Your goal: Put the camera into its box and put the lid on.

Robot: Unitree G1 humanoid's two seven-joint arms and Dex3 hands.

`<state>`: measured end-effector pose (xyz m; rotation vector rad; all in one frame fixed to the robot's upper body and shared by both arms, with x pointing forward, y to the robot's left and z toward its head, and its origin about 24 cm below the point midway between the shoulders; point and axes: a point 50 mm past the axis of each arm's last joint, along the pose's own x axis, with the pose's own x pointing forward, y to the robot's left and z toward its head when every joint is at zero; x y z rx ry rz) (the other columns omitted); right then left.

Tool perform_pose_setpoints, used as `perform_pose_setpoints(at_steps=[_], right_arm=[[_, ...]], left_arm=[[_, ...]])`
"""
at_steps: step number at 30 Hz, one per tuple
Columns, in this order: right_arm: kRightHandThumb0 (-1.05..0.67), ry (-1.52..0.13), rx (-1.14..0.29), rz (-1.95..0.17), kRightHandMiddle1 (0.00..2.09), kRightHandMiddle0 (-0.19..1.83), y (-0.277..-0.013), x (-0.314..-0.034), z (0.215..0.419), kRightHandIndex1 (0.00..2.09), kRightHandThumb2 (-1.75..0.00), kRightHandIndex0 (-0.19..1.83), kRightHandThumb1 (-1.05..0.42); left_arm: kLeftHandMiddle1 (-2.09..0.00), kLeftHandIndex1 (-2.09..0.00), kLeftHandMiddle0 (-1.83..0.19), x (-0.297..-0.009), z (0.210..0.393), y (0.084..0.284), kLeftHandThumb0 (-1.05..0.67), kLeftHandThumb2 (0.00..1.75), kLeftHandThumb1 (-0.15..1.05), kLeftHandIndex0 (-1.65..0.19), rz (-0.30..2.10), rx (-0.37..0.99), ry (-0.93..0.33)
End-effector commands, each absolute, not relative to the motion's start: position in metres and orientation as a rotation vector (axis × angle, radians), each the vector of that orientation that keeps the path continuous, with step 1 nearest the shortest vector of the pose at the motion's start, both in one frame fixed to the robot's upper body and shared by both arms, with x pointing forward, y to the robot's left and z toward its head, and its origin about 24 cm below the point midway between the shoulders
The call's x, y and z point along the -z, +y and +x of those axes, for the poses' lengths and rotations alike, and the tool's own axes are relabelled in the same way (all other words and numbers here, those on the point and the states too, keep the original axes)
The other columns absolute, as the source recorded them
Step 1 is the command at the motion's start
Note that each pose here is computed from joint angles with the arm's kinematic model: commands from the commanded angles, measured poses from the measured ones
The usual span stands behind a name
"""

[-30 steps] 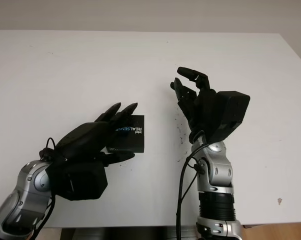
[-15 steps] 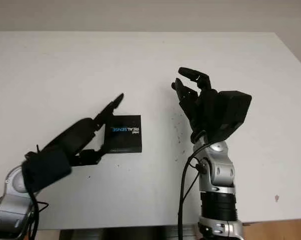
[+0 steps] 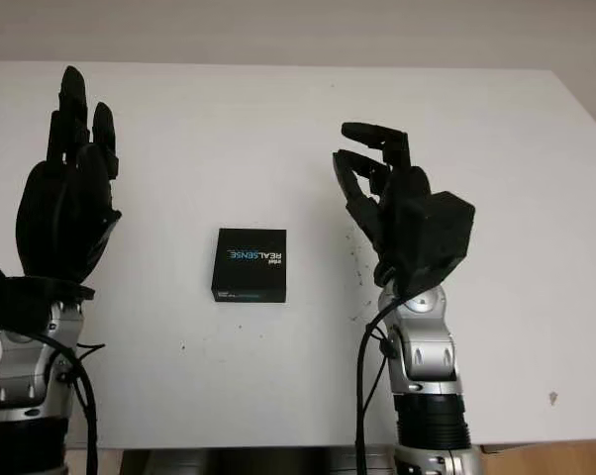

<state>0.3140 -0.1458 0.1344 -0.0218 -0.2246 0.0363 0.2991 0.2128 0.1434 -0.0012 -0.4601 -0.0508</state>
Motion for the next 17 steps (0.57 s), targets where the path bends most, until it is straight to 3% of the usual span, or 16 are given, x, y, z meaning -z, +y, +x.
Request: perform_pose_setpoints(at_steps=[1,5,8,17], right_arm=[[-0.58,-0.258,-0.056,-0.028,0.71,-0.18,-0.147,-0.141,0.312,0.42,-0.37,-0.04,-1.05],[-0.67,-0.228,-0.098,-0.065,0.24,-0.19,-0.147,-0.138,0.313,0.18,-0.5,-0.17,-1.05],[-0.73,-0.175,-0.115,-0.081,0.04,-0.19,-0.146,-0.134,0.314,0.03,-0.55,-0.19,-1.05],[-0.74,-0.124,-0.147,-0.037,0.0,-0.19,-0.143,-0.122,0.317,0.0,-0.6,-0.19,-1.05]], left_arm=[[0.0,0.0,0.19,-0.145,0.307,0.216,-0.78,0.64,1.05,0.19,-0.022,0.05,-0.46],[0.0,0.0,0.19,-0.136,0.323,0.22,-0.78,0.66,1.05,0.19,-0.055,0.051,-0.404],[0.0,0.0,0.19,-0.131,0.33,0.22,-0.78,0.65,1.05,0.19,-0.072,0.074,-0.36],[0.0,0.0,0.19,-0.128,0.325,0.208,-0.8,0.6,1.05,0.19,0.006,0.164,-0.356]])
